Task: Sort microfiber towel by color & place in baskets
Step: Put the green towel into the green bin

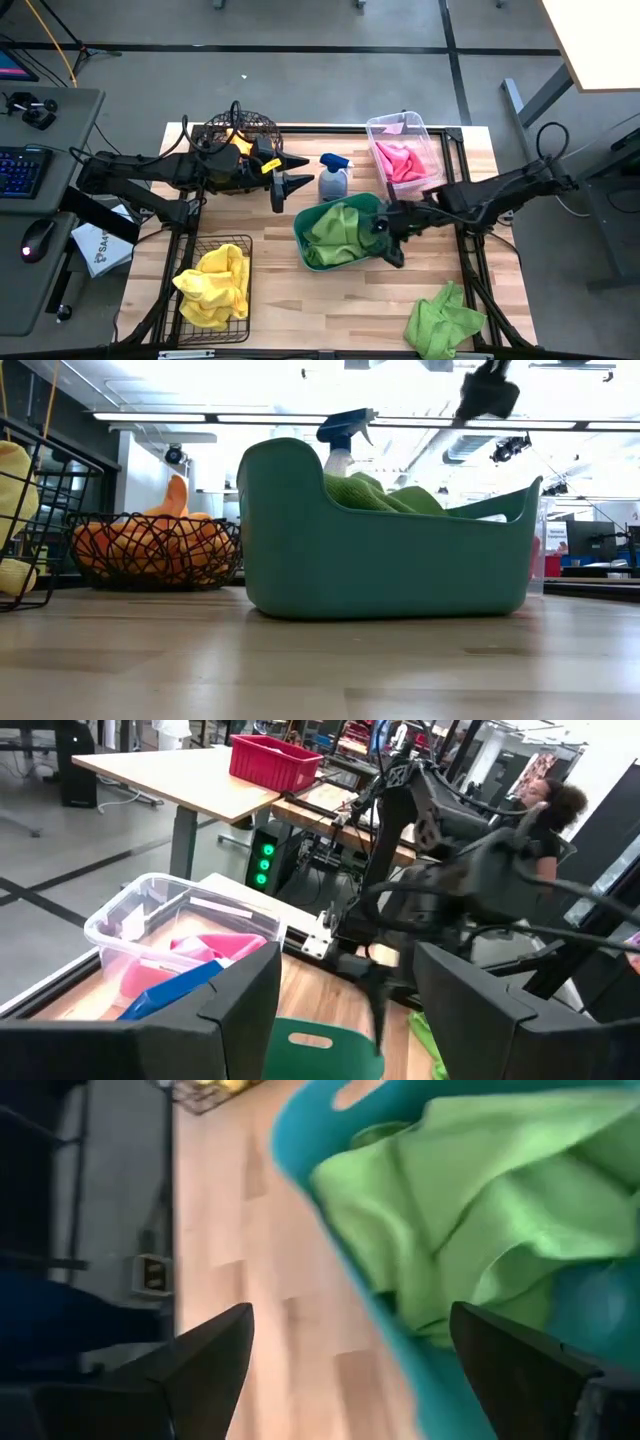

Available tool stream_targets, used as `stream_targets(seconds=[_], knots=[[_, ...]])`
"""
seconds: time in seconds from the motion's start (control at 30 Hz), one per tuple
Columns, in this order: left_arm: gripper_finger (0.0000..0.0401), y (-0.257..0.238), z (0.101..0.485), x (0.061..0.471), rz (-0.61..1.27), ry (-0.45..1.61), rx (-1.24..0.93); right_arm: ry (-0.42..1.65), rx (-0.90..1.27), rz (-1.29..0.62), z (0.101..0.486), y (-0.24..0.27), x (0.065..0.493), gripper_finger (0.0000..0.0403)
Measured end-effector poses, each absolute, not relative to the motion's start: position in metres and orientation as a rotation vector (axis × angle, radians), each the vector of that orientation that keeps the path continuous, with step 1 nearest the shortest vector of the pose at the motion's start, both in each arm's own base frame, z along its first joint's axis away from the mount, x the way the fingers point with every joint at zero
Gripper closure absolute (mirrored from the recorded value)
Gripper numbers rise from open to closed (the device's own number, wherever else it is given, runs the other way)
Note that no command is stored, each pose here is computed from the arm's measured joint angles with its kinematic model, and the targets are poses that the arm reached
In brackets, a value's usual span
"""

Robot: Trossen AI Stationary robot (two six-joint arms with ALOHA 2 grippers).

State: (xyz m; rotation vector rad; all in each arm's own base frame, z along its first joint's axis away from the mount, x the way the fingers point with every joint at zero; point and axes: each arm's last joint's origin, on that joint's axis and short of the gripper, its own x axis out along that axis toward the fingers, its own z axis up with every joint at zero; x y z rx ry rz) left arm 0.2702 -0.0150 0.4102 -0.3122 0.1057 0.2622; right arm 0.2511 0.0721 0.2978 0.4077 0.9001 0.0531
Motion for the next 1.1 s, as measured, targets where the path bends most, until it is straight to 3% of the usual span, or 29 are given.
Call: stream_targets(seconds=[0.23,0.43,0.8,1.1], knots=[[0.0183,-0.011,0.409,0.27,0.278,0.119,-0.309,1.007,0.564,0.157,0.303,0.108,0.226,0.0073],[0.0183,-0.011,0.408,0.27,0.278,0.122,-0.308,1.249,0.6,0.095,0.281,0.148,0.206,0.0073],[0.0183,-0.011,0.408,0.27,0.278,0.122,-0.309,1.866,0.701,-0.129,0.198,0.226,0.19,0.0073],[0.0183,-0.011,0.409,0.27,0.277,0.12,-0.318,2.062,0.605,-0.321,0.127,0.261,0.177,0.0073]])
